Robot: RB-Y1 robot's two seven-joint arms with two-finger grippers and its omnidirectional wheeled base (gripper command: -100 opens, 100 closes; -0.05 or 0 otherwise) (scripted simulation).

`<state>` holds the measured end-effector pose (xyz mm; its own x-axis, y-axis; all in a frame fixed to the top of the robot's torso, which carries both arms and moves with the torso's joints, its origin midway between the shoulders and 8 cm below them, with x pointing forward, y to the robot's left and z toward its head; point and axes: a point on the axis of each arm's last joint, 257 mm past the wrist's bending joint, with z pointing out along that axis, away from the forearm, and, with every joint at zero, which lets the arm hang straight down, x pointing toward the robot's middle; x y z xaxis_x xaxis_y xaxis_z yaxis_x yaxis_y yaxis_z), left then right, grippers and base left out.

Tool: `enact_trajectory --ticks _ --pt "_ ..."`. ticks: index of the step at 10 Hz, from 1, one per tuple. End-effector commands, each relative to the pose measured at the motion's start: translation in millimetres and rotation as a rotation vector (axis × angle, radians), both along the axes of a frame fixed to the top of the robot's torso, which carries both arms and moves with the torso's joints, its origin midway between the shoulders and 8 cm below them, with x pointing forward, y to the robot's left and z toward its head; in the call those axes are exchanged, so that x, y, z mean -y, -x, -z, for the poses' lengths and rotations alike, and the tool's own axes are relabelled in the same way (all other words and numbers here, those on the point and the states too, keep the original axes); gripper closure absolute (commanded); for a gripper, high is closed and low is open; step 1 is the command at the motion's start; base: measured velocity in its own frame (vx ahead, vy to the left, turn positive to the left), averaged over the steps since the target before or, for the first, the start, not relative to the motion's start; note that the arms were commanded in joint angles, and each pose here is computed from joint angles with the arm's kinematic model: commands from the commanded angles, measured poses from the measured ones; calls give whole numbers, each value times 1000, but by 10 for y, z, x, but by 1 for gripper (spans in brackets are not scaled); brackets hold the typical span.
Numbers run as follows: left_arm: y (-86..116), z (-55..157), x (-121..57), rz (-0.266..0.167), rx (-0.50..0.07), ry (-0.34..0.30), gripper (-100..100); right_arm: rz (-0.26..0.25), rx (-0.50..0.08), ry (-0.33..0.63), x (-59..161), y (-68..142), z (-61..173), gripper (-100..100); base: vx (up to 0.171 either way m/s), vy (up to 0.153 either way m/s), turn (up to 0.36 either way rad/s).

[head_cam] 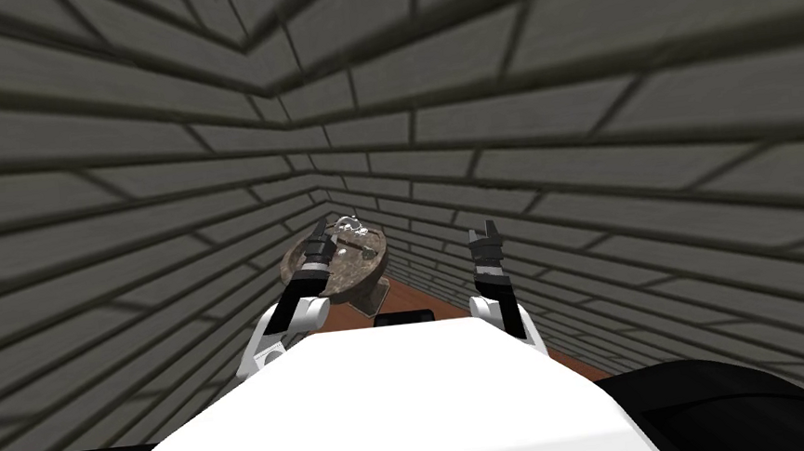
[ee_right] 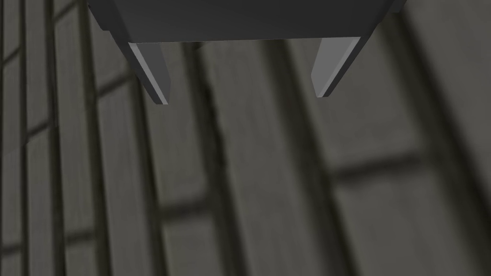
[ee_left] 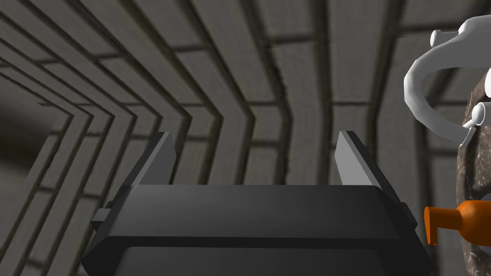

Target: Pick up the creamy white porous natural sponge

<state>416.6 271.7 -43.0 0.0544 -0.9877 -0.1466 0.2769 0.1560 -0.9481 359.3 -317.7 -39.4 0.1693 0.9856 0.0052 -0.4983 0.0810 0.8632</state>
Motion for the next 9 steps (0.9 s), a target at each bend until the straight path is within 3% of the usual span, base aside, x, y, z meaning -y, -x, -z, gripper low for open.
enact_trajectory --ticks 1,9 --pt "-40 93 -10 -3 -43 4 -100 0 0 0 0 0 0 0 -18 4 -18" --pt "-150 580 -81 -23 -241 -6 -100 0 0 0 0 0 0 0 -11 -7 -16"
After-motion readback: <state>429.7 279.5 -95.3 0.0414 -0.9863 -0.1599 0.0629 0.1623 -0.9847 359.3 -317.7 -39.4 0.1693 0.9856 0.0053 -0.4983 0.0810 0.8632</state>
